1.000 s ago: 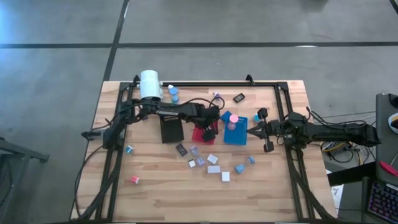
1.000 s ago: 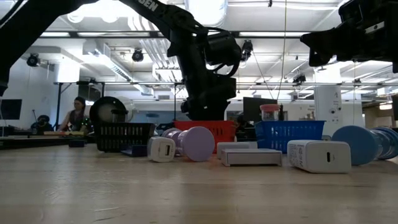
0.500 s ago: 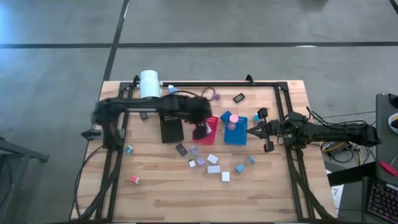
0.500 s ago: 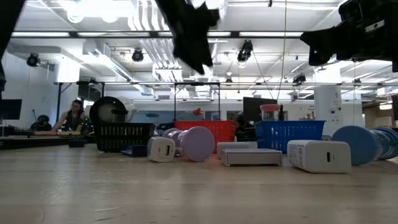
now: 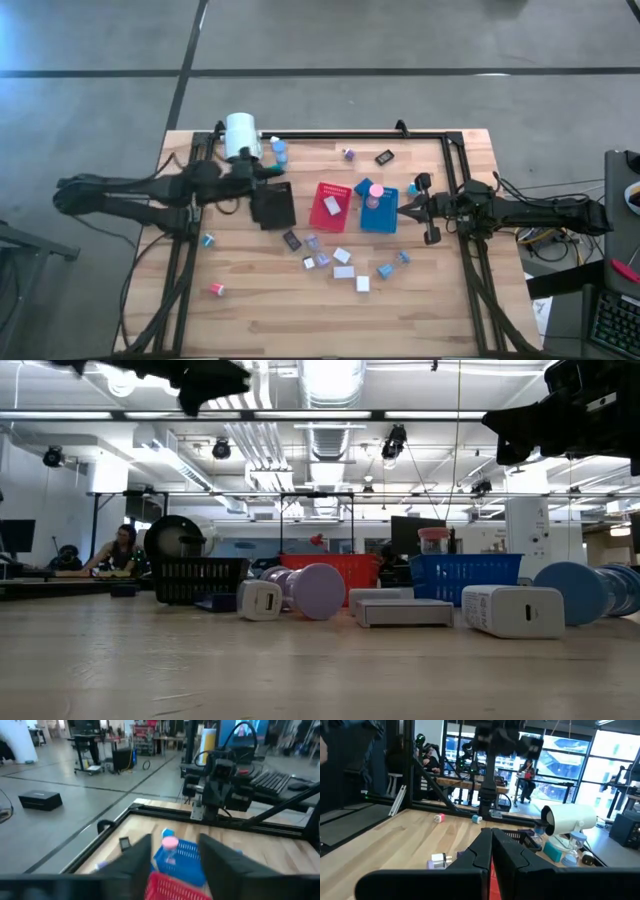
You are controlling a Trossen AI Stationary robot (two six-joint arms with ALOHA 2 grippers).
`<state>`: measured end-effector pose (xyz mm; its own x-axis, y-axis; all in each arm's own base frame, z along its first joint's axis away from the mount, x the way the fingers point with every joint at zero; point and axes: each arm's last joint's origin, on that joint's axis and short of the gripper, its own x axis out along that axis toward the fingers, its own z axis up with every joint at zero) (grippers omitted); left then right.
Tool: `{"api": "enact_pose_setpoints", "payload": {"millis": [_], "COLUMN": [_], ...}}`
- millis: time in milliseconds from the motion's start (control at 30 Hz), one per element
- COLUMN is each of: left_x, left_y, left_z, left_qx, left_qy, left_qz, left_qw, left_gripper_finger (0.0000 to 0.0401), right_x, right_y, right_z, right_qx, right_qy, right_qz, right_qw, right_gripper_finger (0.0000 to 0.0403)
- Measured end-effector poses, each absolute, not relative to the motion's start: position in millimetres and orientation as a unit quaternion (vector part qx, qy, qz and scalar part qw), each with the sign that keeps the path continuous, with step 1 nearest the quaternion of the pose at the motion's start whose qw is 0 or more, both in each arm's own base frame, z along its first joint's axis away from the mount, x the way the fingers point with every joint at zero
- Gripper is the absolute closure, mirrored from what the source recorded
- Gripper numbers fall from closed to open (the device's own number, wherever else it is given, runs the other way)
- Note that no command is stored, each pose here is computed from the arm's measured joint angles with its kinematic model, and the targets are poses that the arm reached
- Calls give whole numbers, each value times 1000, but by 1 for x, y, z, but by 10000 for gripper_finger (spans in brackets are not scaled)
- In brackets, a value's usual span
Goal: Pick & Place Office items
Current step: Put the violet charger adapter into the black bin
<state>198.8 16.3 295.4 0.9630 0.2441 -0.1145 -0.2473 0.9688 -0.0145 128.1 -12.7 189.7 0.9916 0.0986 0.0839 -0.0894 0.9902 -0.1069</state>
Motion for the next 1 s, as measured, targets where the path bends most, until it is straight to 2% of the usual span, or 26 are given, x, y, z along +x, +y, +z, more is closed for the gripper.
{"api": "enact_pose_setpoints", "payload": {"millis": [100, 133, 467, 633, 833, 1000], "left_x": [175, 169, 131, 125, 121, 120], "left_y": [15, 14, 12, 11, 10, 12], "left_z": [270, 263, 213, 197, 183, 178], "left_qx": [-16, -15, -6, 0, 67, 80], "left_qy": [27, 18, -11, -14, -1, 4], "left_qz": [107, 102, 104, 100, 87, 95], "left_qw": [994, 994, 995, 995, 994, 992], "left_gripper_finger": [371, 385, 398, 399, 400, 400], "right_x": [128, 128, 128, 128, 128, 128], "right_y": [-13, -13, -14, -14, -14, -14], "right_z": [190, 190, 192, 192, 192, 192], "right_qx": [-53, -55, -64, -66, -66, -55], "right_qy": [-45, -45, -55, -56, -57, -56], "right_qz": [46, 44, 22, 22, 23, 24], "right_qw": [996, 997, 996, 996, 996, 997], "right_gripper_finger": [394, 394, 394, 394, 394, 394]}}
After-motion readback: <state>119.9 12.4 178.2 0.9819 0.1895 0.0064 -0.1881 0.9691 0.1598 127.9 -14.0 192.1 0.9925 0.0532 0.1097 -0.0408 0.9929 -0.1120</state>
